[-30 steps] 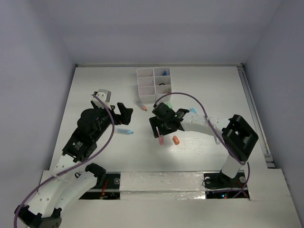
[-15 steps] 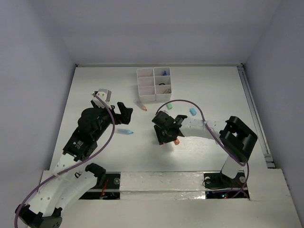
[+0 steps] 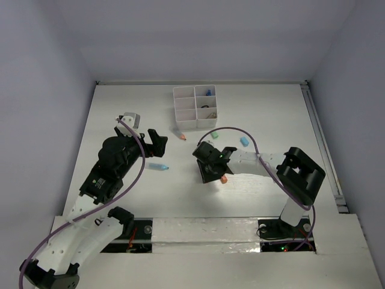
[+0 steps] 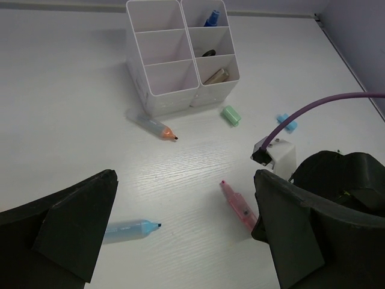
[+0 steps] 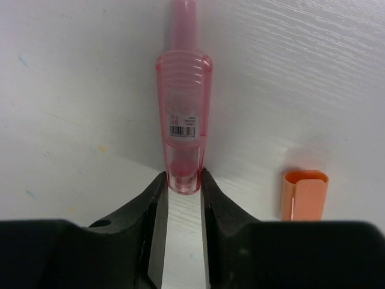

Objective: Sort the stationery into containers
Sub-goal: Pick up the pen from the center of the board, then close the pen cap on the pen.

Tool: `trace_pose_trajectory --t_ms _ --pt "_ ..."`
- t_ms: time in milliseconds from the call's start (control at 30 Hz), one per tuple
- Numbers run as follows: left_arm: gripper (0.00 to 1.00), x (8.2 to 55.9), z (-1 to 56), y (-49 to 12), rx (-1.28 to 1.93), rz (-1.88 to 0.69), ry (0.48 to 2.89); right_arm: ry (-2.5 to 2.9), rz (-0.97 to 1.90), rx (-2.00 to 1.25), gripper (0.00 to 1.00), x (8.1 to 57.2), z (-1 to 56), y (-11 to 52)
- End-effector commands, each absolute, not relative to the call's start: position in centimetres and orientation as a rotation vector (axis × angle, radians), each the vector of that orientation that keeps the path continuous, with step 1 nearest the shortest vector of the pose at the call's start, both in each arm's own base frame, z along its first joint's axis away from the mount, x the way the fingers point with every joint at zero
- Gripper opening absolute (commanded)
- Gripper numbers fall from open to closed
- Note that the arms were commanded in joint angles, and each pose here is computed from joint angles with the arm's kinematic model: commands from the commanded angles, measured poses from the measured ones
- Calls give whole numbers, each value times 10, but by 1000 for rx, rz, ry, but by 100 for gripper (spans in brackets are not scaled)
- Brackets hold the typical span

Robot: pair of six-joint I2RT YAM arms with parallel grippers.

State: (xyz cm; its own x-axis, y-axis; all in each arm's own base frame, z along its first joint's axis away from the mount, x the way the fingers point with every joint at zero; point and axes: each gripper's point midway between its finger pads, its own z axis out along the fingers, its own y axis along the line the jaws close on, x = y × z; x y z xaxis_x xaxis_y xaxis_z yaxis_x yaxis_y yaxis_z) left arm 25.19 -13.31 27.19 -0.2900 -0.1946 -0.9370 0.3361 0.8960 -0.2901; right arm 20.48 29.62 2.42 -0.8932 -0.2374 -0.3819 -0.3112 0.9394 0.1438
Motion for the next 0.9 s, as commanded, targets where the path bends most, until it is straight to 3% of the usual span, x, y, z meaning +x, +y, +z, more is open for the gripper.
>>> trace_pose_trajectory --t_ms 0,167,433,767,867 --pt "97 254 278 -133 96 -529 1767 2712 296 -396 24 208 23 304" --pt "96 255 276 -133 97 -527 1773 2655 361 -422 3 208 56 310" --pt "92 249 270 -154 201 -622 1796 2517 582 -624 2 218 165 323" --pt "80 227 283 -181 348 -798 1727 2364 930 -699 0 234 239 327" --pt "75 217 291 -190 407 -872 1680 2265 1244 -700 0 224 276 337"
